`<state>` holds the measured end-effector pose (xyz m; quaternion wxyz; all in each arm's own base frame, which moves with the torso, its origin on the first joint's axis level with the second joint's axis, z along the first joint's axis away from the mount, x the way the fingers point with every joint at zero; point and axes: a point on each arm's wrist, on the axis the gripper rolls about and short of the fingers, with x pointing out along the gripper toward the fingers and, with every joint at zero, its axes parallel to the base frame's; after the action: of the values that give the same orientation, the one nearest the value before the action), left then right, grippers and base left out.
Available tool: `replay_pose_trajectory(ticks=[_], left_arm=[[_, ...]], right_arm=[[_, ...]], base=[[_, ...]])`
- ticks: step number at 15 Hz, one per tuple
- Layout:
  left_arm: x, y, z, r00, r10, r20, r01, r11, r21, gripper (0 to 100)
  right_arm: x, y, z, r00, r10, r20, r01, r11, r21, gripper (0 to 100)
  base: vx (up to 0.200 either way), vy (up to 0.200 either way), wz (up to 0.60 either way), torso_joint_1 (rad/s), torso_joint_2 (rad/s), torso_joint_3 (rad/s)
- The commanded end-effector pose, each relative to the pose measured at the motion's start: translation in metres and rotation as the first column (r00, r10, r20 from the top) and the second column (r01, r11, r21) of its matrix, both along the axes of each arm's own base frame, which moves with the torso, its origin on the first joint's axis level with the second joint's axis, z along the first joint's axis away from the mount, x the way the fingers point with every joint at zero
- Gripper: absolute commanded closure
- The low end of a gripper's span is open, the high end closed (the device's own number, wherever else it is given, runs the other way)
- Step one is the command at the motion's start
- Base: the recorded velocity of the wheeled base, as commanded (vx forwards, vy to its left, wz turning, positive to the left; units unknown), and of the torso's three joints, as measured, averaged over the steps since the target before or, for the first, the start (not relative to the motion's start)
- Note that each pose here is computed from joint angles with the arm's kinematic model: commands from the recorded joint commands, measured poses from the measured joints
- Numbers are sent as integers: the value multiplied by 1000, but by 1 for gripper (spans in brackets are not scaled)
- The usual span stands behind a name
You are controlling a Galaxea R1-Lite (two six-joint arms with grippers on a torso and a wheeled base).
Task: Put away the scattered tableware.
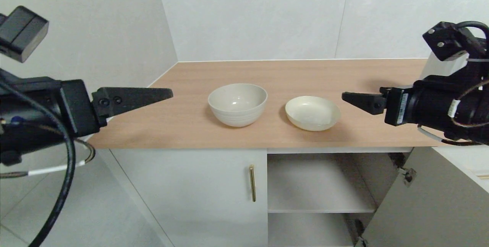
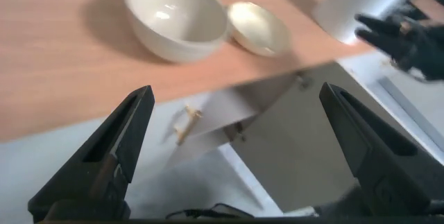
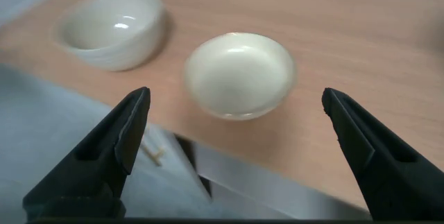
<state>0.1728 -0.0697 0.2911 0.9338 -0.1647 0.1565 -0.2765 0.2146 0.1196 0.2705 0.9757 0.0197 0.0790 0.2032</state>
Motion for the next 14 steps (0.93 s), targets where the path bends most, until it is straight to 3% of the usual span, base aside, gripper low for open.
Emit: replay_pose_trajectory(ticks=[1,2,3,4,5,6,8,10,11,14], left_arm=[[41,-12,-5,987,101,-128,-91,993,79,0],[57,-16,-11,974,154,-167,-135,984,119,0],[69,-20,-17,960,222,-173,-196,969,152,0],[75,-22,-16,953,252,-167,-227,961,156,0],[89,-27,-17,938,304,-164,-283,949,141,0],[103,-46,-15,916,370,-155,-357,928,108,0],[121,-70,-16,909,393,-140,-379,918,116,0],[137,-94,-41,894,418,-159,-389,903,183,0],[143,-99,-52,879,448,-162,-411,885,217,0],[150,-103,-59,866,474,-159,-432,870,238,0]], right_arm=[[45,12,1,993,-97,-74,95,995,-23,0],[53,16,5,984,-144,-109,146,989,10,0],[58,18,-1,968,-189,-164,196,980,29,0],[62,19,-7,962,-204,-183,211,977,22,0],[66,21,-10,959,-213,-186,220,975,17,0],[66,21,-6,958,-228,-175,236,971,28,0],[65,20,-5,953,-252,-169,260,965,23,0],[64,20,-6,946,-280,-163,287,958,17,0],[63,20,-5,944,-287,-160,294,956,16,0],[60,20,-3,946,-286,-155,292,956,20,0]], base=[[0,0,0,0,0,0],[0,0,0,0,0,0],[0,0,0,0,0,0],[0,0,0,0,0,0],[0,0,0,0,0,0],[0,0,0,0,0,0],[0,0,0,0,0,0],[0,0,0,0,0,0],[0,0,0,0,0,0],[0,0,0,0,0,0]])
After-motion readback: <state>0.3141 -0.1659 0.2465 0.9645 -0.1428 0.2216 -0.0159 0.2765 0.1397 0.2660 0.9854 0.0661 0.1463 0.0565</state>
